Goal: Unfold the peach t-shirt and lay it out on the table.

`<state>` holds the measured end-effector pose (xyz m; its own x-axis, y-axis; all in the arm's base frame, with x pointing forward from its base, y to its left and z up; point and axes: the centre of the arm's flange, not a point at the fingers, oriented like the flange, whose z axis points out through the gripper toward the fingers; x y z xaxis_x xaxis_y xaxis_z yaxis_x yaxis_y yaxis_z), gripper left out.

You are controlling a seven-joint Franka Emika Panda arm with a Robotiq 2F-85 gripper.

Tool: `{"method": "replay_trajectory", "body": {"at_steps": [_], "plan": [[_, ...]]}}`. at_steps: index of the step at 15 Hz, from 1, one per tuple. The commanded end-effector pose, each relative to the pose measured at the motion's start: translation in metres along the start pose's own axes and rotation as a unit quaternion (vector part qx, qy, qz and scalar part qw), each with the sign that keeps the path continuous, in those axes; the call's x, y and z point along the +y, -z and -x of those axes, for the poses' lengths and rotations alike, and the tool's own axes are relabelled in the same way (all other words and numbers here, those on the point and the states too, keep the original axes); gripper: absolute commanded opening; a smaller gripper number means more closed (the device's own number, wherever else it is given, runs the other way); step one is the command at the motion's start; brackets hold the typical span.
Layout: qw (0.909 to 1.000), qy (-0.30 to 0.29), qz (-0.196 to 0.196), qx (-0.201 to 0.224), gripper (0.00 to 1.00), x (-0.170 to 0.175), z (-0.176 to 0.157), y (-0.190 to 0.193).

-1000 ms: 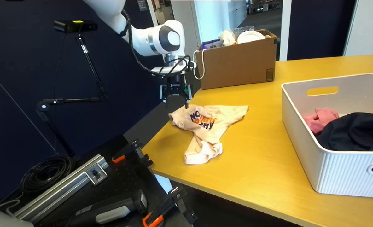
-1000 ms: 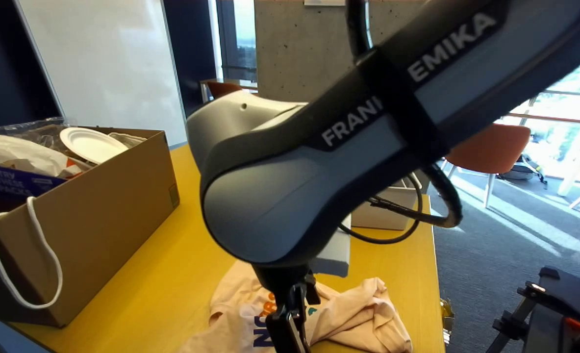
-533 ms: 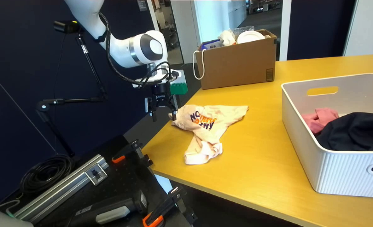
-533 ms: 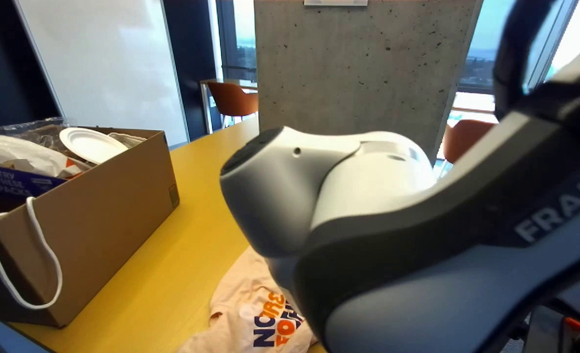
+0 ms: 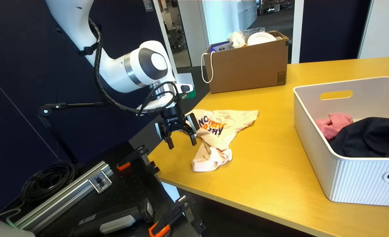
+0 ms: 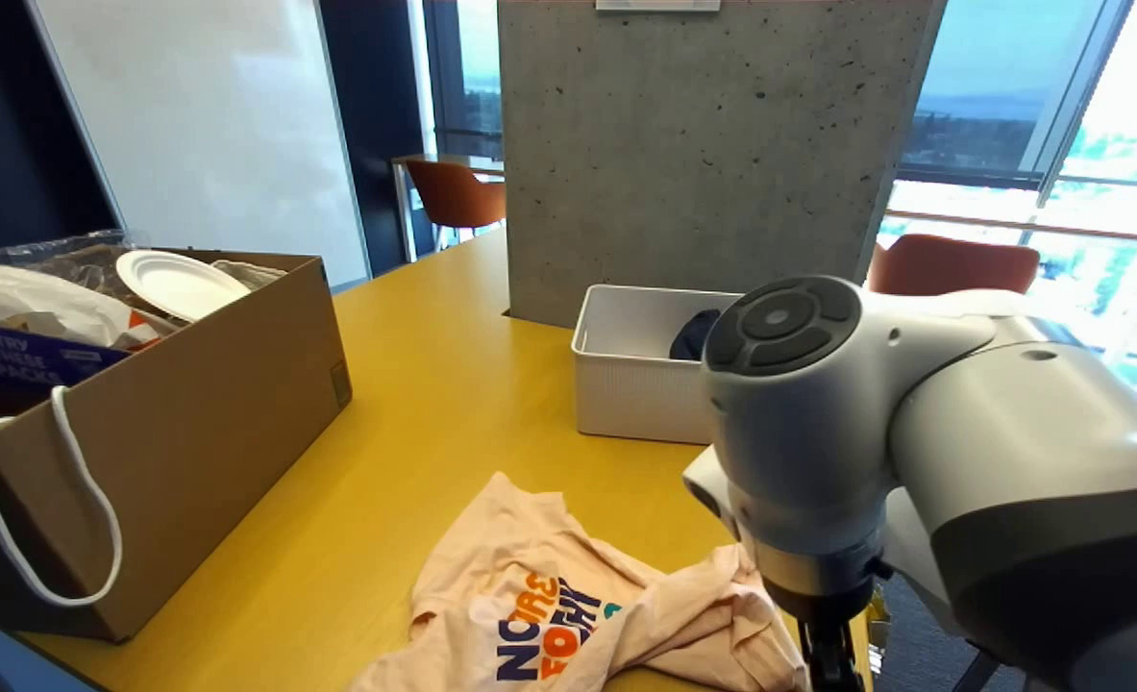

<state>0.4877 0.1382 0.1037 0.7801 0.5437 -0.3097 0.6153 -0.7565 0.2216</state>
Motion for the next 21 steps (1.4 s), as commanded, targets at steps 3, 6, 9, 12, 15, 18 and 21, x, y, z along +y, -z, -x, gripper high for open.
{"method": "replay_trajectory", "body": {"at_steps": [3, 6, 9, 12, 15, 18, 21], "plan": [[0.9972, -0.02, 0.037, 0.062, 1.0, 0.067, 0.006, 0.015], [0.9962, -0.015, 0.026, 0.082, 1.0, 0.081, -0.013, 0.006], [0.9947, -0.007, 0.022, 0.1, 1.0, 0.092, -0.029, -0.009], [0.9935, 0.004, 0.014, 0.113, 1.0, 0.101, -0.044, -0.027], [0.993, 0.017, 0.011, 0.117, 1.0, 0.104, -0.064, -0.042], [0.9916, 0.033, 0.007, 0.124, 1.0, 0.104, -0.082, -0.048], [0.9901, 0.048, 0.002, 0.132, 1.0, 0.1, -0.101, -0.052]]}}
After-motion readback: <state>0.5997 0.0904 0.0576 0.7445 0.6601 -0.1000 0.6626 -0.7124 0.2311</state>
